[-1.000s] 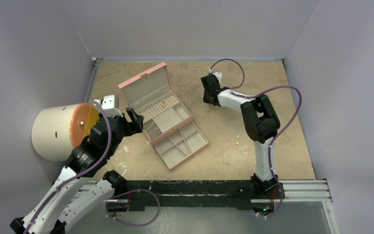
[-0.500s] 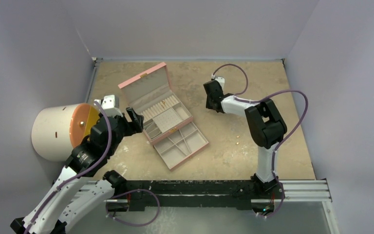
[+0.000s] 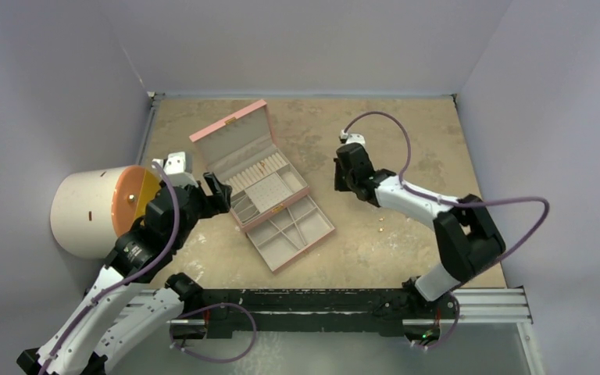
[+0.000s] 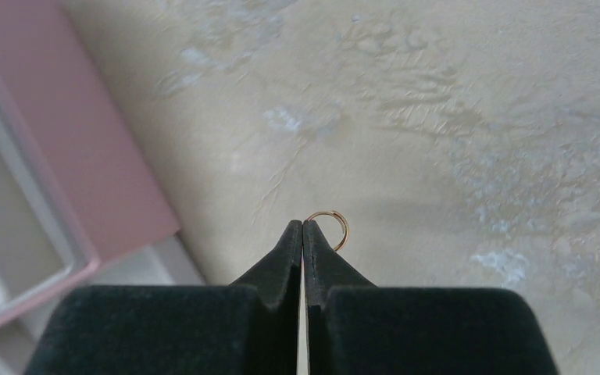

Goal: Organize the mixed jewelry

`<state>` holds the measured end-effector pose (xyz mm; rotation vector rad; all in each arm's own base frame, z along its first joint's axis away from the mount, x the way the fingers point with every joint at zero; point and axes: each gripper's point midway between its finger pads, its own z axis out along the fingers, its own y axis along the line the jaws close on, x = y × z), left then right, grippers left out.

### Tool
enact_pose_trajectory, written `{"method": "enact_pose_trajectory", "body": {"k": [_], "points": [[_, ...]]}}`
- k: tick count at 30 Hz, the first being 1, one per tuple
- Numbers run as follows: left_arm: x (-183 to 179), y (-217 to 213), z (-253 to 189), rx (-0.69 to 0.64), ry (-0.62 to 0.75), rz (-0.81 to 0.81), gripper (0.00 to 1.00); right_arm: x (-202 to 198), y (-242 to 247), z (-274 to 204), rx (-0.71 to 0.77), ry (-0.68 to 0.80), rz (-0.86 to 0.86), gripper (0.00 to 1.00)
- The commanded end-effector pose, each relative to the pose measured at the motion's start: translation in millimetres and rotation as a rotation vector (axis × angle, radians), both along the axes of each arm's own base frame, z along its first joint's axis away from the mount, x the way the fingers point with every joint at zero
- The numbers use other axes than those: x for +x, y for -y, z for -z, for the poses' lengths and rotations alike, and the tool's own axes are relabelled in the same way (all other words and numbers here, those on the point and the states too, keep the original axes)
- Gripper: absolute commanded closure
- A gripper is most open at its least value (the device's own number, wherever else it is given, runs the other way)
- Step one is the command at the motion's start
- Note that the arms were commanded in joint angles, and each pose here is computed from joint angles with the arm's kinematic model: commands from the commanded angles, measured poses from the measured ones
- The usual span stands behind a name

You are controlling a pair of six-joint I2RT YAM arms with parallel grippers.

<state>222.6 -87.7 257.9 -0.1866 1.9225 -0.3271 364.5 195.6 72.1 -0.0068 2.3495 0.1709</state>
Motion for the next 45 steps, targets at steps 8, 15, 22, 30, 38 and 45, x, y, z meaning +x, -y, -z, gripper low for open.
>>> {"method": "enact_pose_trajectory", "body": {"k": [8, 15, 22, 30, 38, 45], "points": [[6.1, 27.0, -19.9, -0.045, 0.010, 0.112, 0.26, -96.3, -65.2, -85.7, 0.129, 0.242, -0.542, 1.00], [-0.5, 51.5, -34.3, -0.071, -0.015, 0.248, 0.26, -151.6, -99.1, -122.6, 0.139, 0.483, -0.899, 1.00], [-12.8, 70.9, -35.5, -0.066, -0.057, 0.389, 0.26, -184.4, -124.2, -143.0, 0.083, 0.670, -1.239, 1.00], [-46.4, 112.1, -16.4, -0.110, -0.194, 0.691, 0.29, -219.4, -138.3, -145.5, -0.101, 0.873, -1.699, 1.00], [-75.1, 137.5, 6.3, -0.205, -0.307, 0.890, 0.38, -221.3, -148.0, -148.6, -0.218, 0.951, -1.857, 1.00], [-82.6, 145.4, 19.6, -0.252, -0.358, 0.933, 0.50, -223.3, -155.3, -151.5, -0.260, 0.985, -1.921, 1.00]]}}
